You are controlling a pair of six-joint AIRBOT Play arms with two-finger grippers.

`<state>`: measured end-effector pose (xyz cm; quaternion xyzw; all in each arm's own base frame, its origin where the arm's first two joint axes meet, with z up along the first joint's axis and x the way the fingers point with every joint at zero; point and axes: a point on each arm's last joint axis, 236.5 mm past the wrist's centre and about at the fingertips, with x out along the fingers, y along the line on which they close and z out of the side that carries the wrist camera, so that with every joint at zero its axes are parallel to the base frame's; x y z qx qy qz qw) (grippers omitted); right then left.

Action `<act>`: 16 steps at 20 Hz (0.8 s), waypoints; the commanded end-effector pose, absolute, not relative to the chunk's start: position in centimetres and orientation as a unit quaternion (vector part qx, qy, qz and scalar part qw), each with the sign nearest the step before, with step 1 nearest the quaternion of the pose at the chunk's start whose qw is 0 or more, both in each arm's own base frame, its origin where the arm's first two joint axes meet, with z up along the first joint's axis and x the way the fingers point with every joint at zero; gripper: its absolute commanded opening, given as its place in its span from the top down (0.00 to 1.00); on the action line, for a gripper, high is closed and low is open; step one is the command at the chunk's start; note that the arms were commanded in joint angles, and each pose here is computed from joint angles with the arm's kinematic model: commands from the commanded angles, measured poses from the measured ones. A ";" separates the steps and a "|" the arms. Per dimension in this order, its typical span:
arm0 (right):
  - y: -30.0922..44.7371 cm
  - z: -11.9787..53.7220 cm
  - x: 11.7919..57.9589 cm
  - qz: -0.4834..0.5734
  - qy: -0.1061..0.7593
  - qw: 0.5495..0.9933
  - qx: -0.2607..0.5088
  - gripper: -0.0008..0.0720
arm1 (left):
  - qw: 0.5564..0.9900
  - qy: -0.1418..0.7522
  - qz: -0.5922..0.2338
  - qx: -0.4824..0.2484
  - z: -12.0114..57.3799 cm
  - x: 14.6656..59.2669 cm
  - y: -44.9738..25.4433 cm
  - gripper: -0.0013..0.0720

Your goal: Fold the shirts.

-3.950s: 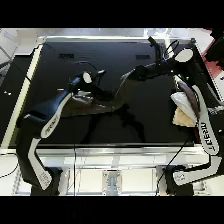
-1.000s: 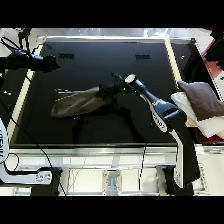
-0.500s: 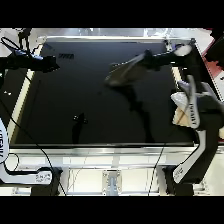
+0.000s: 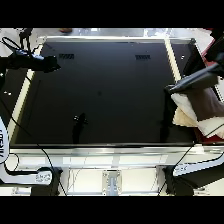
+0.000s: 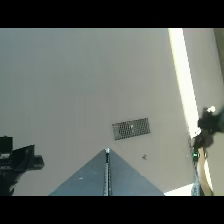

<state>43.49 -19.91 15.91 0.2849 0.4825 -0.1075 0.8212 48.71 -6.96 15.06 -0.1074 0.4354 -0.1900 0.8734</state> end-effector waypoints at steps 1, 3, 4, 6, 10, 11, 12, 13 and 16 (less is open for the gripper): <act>-25.4 15.6 34.0 -0.208 0.549 0.762 0.272 0.97 | 0.872 0.436 -0.197 -0.106 15.1 48.6 -7.7 0.96; -27.5 14.1 29.6 -0.268 0.592 0.716 0.256 0.97 | 0.871 0.436 -0.201 -0.103 15.1 48.5 -8.2 0.96; -27.5 13.4 28.7 -0.268 0.606 0.707 0.247 0.97 | 0.871 0.436 -0.203 -0.104 15.1 48.5 -8.3 0.96; -27.3 11.6 27.6 -0.271 0.631 0.683 0.249 0.97 | 0.870 0.436 -0.207 -0.103 15.2 48.4 -8.8 0.96; -25.3 8.0 26.7 -0.245 0.671 0.645 0.271 0.82 | 0.869 0.437 -0.210 -0.101 15.2 48.4 -9.1 0.96; -25.0 8.1 26.9 -0.240 0.668 0.647 0.277 0.43 | 0.869 0.437 -0.210 -0.100 15.1 48.4 -9.2 0.96; -24.6 9.1 27.5 -0.232 0.655 0.662 0.280 0.16 | 0.869 0.437 -0.210 -0.100 15.1 48.4 -9.2 0.96; -24.4 10.6 28.2 -0.227 0.636 0.682 0.279 0.12 | 0.869 0.437 -0.210 -0.100 15.1 48.4 -9.2 0.96; -24.6 18.4 31.2 -0.221 0.539 0.772 0.254 0.12 | 0.869 0.436 -0.210 -0.101 15.2 48.4 -9.2 0.96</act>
